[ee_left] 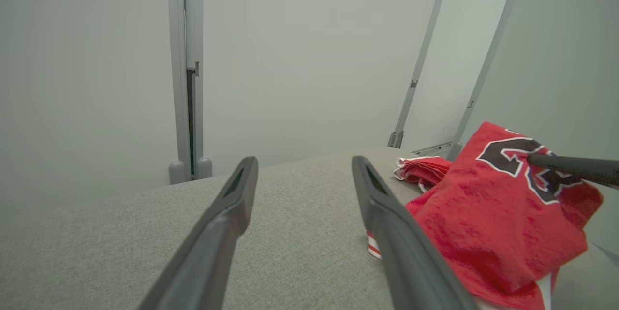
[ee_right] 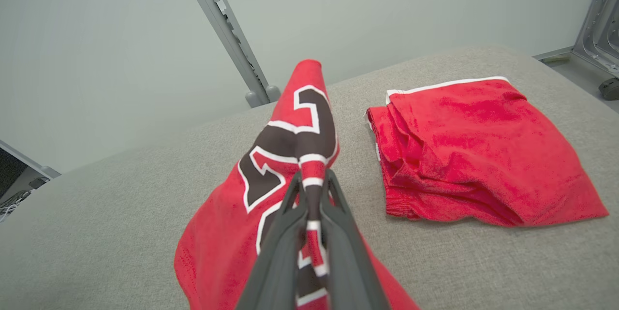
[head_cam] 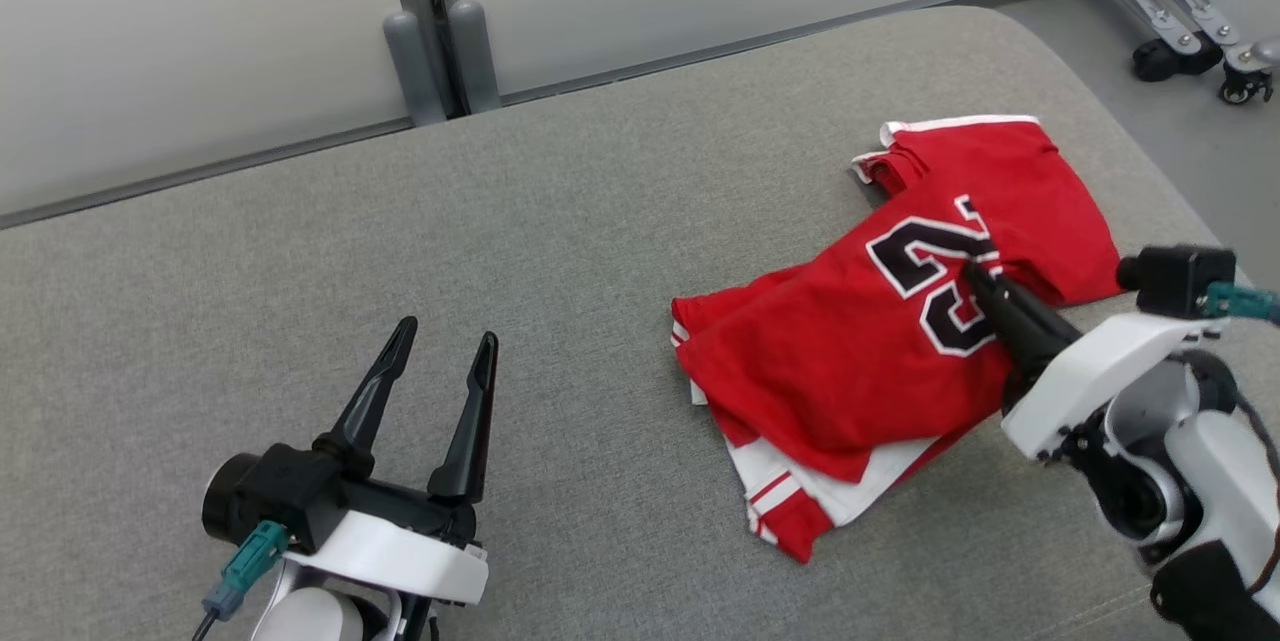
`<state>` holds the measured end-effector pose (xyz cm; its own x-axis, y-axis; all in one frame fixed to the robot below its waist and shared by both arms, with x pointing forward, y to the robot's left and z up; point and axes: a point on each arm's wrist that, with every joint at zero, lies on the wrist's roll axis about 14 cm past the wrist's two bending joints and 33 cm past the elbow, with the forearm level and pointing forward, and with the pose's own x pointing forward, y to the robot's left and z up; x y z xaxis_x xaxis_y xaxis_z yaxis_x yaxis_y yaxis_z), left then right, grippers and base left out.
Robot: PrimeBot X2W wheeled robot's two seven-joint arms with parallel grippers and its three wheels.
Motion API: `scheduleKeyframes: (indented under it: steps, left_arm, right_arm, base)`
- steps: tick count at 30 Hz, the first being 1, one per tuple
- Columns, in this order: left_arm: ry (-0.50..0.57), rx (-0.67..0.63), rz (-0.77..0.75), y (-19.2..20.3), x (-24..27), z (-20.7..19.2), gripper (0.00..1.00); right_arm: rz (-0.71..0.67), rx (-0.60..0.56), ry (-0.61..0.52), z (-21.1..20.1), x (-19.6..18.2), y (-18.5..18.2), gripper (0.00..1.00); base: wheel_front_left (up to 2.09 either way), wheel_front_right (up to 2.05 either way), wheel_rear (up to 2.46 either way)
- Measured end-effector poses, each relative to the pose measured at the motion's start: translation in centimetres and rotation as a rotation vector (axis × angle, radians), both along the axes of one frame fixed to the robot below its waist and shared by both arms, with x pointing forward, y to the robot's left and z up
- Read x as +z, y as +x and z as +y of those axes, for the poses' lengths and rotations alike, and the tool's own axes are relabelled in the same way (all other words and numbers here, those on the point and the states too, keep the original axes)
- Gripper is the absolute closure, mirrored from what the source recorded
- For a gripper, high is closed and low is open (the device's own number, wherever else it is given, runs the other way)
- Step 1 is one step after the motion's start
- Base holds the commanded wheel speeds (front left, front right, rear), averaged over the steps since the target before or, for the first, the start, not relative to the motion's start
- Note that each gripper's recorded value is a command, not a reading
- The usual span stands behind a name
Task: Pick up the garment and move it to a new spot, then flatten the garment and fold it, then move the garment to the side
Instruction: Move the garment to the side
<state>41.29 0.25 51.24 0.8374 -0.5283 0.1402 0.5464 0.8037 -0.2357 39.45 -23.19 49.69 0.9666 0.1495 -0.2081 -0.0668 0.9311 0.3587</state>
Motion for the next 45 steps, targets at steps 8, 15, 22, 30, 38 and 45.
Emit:
scheduleKeyframes:
  steps: [8, 15, 22, 30, 38, 45]
  left_arm:
    - [0.030, -0.009, 0.038, 2.2, -2.6, 0.4, 0.00]
    - [0.058, 0.005, 0.092, 3.8, -5.6, 1.5, 0.00]
    - [0.068, 0.009, 0.126, 4.5, -7.4, 2.0, 0.00]
    - [0.083, 0.014, 0.143, 5.1, -8.6, 2.6, 0.00]
    - [0.085, 0.035, 0.128, 5.1, -7.7, 3.2, 0.00]
    - [0.062, 0.103, 0.088, 4.3, -4.9, 4.9, 0.00]
  right_arm:
    - [-0.040, 0.024, -0.072, -2.2, 3.0, 6.2, 1.00]
    - [0.061, -0.041, -0.143, -6.8, 0.8, 9.3, 1.00]
    - [0.145, -0.164, -0.205, -12.6, -1.2, 9.8, 1.00]
    - [0.290, -0.249, -0.296, -16.0, -5.4, 9.4, 1.00]
    - [0.343, -0.326, -0.367, -17.4, -7.4, 8.7, 0.00]
    - [0.120, -0.303, -0.385, -15.1, -2.9, 10.0, 0.00]
  base:
    - [0.00, 0.00, 0.00]
    - [0.00, 0.00, 0.00]
    - [0.00, 0.00, 0.00]
    - [0.00, 0.00, 0.00]
    - [0.00, 0.00, 0.00]
    - [0.00, 0.00, 0.00]
